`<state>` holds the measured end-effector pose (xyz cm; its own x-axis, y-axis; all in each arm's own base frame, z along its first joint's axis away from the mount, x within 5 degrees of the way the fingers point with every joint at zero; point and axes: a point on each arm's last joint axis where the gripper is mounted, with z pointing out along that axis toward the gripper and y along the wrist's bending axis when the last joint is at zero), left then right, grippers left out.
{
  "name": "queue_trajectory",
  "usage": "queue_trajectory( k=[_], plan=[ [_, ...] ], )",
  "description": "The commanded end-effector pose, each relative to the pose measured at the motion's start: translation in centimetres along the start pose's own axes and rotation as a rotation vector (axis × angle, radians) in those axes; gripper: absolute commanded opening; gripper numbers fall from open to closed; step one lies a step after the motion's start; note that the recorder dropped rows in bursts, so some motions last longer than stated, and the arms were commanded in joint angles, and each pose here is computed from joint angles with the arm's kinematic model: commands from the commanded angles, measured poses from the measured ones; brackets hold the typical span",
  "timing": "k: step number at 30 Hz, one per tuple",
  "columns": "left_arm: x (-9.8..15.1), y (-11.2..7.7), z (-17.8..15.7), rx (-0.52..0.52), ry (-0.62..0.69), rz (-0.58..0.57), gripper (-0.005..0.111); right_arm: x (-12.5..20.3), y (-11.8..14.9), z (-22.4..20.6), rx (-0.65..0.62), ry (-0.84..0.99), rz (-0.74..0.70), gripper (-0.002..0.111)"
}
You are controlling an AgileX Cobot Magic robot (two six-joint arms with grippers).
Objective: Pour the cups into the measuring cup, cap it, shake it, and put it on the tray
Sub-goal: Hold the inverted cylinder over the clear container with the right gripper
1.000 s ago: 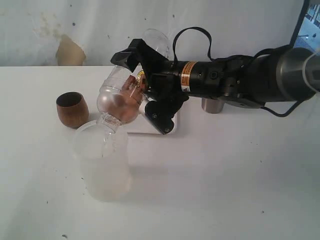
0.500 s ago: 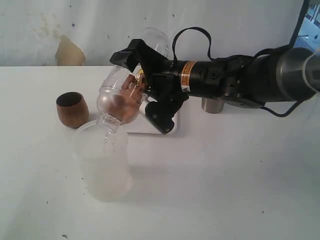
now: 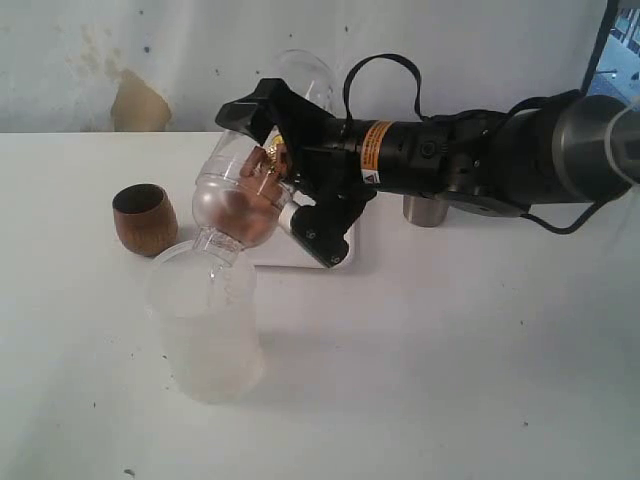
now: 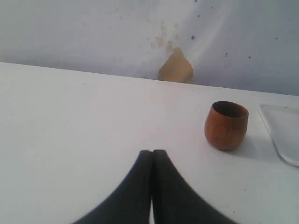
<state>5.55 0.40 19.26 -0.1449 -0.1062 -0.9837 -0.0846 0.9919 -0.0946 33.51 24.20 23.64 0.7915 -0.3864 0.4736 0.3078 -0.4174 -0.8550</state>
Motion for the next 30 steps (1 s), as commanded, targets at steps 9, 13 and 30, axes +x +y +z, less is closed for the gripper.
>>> queue_trajectory(
  k=[9, 13, 30],
  plan=[
    [0.06, 0.00, -0.01, 0.002, -0.008, -0.003, 0.000, 0.44, -1.34, -0.25, 0.068, 0.015, -0.041, 0.000],
    [0.06, 0.00, -0.01, 0.002, -0.008, -0.003, 0.000, 0.44, -1.34, -0.25, 0.068, 0.015, -0.043, 0.000],
    [0.06, 0.00, -0.01, 0.002, -0.008, -0.003, 0.000, 0.36, -1.70, -0.28, 0.108, 0.010, -0.087, 0.000]
  ],
)
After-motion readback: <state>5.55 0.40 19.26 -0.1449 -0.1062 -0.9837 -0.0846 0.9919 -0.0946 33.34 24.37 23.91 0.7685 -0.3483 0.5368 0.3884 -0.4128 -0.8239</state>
